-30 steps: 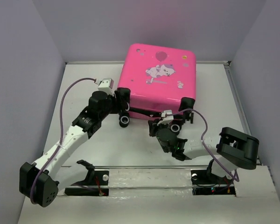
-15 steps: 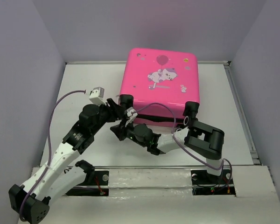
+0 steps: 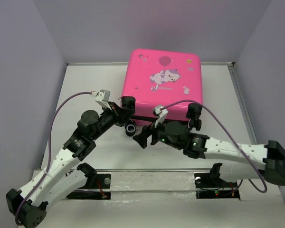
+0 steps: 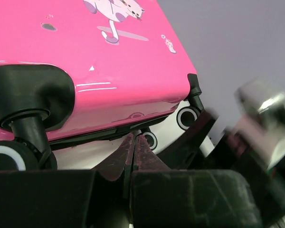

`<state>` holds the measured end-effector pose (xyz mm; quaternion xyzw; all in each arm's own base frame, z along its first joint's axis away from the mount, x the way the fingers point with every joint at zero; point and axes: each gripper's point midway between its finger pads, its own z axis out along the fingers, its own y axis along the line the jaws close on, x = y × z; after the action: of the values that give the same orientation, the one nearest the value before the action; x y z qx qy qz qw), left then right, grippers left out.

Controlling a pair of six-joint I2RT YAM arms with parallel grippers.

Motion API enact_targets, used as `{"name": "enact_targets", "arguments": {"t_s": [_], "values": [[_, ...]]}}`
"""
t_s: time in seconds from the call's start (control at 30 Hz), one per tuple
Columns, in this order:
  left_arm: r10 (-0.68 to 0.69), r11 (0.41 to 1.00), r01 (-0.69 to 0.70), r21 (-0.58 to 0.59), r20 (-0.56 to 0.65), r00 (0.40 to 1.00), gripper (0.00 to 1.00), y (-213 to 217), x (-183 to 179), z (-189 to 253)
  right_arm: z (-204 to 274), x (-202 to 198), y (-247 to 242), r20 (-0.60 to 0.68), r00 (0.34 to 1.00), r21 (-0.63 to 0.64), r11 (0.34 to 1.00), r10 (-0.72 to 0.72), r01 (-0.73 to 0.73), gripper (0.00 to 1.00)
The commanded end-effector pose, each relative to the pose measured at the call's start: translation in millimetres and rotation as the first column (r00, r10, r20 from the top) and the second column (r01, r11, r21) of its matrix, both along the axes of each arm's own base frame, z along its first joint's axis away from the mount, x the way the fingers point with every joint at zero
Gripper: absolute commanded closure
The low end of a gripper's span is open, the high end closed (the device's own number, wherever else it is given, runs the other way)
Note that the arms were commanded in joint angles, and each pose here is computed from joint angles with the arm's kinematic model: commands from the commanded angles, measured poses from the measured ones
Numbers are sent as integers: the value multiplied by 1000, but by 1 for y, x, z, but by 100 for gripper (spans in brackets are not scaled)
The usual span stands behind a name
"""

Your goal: Pack the luggage

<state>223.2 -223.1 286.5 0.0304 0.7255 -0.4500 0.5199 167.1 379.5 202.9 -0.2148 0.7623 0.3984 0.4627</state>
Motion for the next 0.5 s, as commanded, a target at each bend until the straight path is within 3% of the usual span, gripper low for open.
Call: {"name": "enact_targets", "arguments": {"t_s": [0.0, 0.1, 0.17, 0.23, 0.33, 0.37, 0.4, 0.43, 0.47], "values": [[-13, 1000, 14, -28, 45, 999, 94, -2, -1, 8, 20, 58, -115, 47, 942, -113, 935, -332, 335, 7], [8, 1000, -8, 6, 34, 999, 94, 1, 2, 0, 57, 91, -160, 80, 884, -56, 884, -460, 465, 4], [33, 998, -34, 46, 31, 999, 94, 7, 4, -6, 69, 123, -202, 106, 799, -62, 798, -592, 600, 2], [176, 976, -179, 122, 40, 984, 94, 32, 18, -11, 75, 149, -236, 118, 727, -86, 722, -677, 686, 1], [283, 935, -287, 208, 46, 958, 90, 59, 20, -16, 70, 180, -265, 87, 686, -113, 677, -722, 727, 0], [333, 912, -335, 237, 51, 942, 64, 70, 23, -19, 68, 185, -264, 68, 701, -115, 693, -710, 712, 0], [350, 900, -352, 256, 54, 935, 49, 75, 23, -19, 69, 192, -267, 62, 701, -113, 693, -710, 712, 0], [355, 894, -353, 276, 43, 934, 23, 77, 22, -25, 57, 201, -268, 42, 708, -146, 696, -705, 703, 0], [344, 898, -341, 279, 41, 938, 15, 75, 21, -26, 54, 205, -268, 32, 714, -154, 703, -699, 695, 0]]}}
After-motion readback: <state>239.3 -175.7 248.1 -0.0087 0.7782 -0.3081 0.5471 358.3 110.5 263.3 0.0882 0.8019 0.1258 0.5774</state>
